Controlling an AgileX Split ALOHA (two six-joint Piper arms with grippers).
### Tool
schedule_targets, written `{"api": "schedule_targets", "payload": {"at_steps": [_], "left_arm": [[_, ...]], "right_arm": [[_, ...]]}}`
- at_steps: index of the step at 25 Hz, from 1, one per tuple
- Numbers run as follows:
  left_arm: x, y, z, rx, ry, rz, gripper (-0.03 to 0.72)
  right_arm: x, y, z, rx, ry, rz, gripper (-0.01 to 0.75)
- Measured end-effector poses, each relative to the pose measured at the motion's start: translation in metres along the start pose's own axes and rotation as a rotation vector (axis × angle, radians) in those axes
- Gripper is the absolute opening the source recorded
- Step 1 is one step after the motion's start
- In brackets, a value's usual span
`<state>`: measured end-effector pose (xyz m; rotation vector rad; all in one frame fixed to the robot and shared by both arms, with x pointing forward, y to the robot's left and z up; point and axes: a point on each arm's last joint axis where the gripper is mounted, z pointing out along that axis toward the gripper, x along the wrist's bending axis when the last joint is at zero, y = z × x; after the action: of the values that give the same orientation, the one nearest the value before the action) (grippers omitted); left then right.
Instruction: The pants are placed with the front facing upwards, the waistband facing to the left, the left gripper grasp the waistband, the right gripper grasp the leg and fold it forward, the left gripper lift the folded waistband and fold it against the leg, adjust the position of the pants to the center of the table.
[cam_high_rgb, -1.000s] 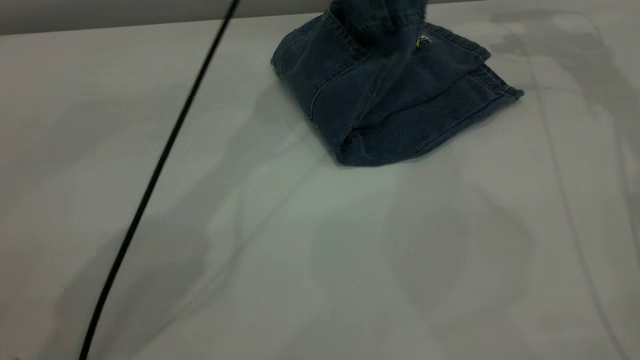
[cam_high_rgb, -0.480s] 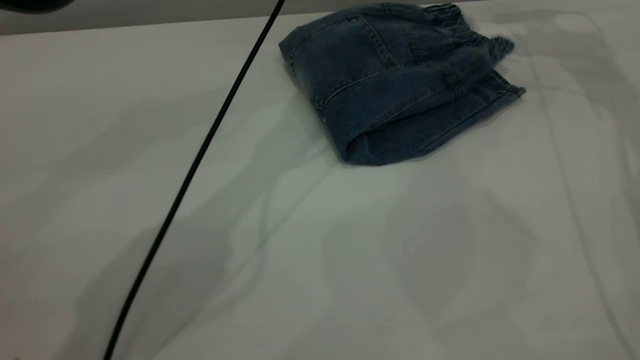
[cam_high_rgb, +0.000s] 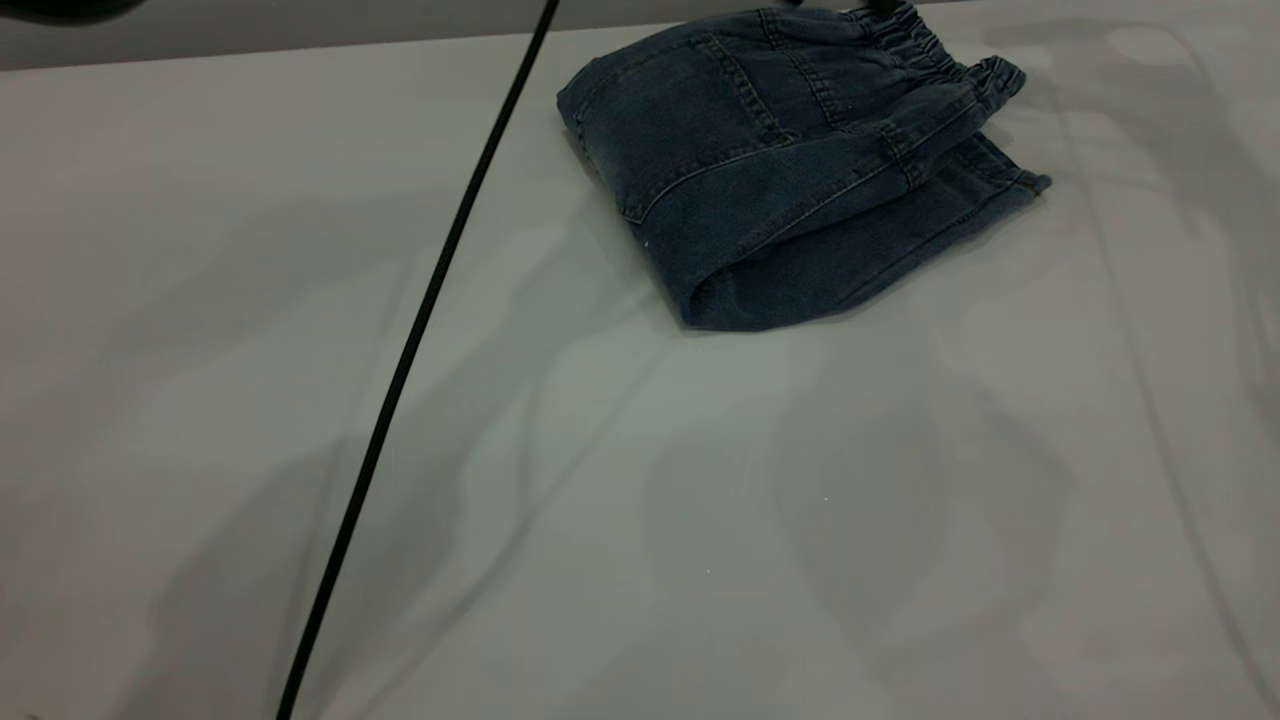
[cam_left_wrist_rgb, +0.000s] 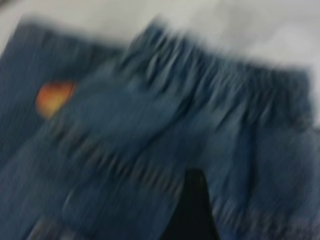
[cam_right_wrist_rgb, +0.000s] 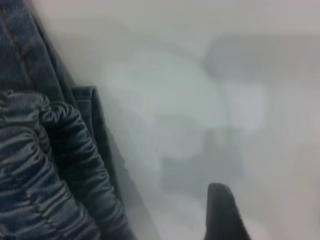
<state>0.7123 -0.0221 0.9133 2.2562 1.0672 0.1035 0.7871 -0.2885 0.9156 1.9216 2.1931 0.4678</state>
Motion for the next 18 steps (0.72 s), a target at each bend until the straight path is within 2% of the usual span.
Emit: {"api": "schedule_targets", "payload": {"at_steps": [4,18], "left_arm": [[0.009,-0.016,0.009,0.12,0.075,-0.024,0.559],[0.02,-0.054,0.055,0.229,0.076,-0.016,0.559]], "right_arm": [[0.0,0.0,0.0,0.001,0.0,0.0,0.344],[0.001,-0.002,0.0,0.019,0.007,0.0,0.344]]}}
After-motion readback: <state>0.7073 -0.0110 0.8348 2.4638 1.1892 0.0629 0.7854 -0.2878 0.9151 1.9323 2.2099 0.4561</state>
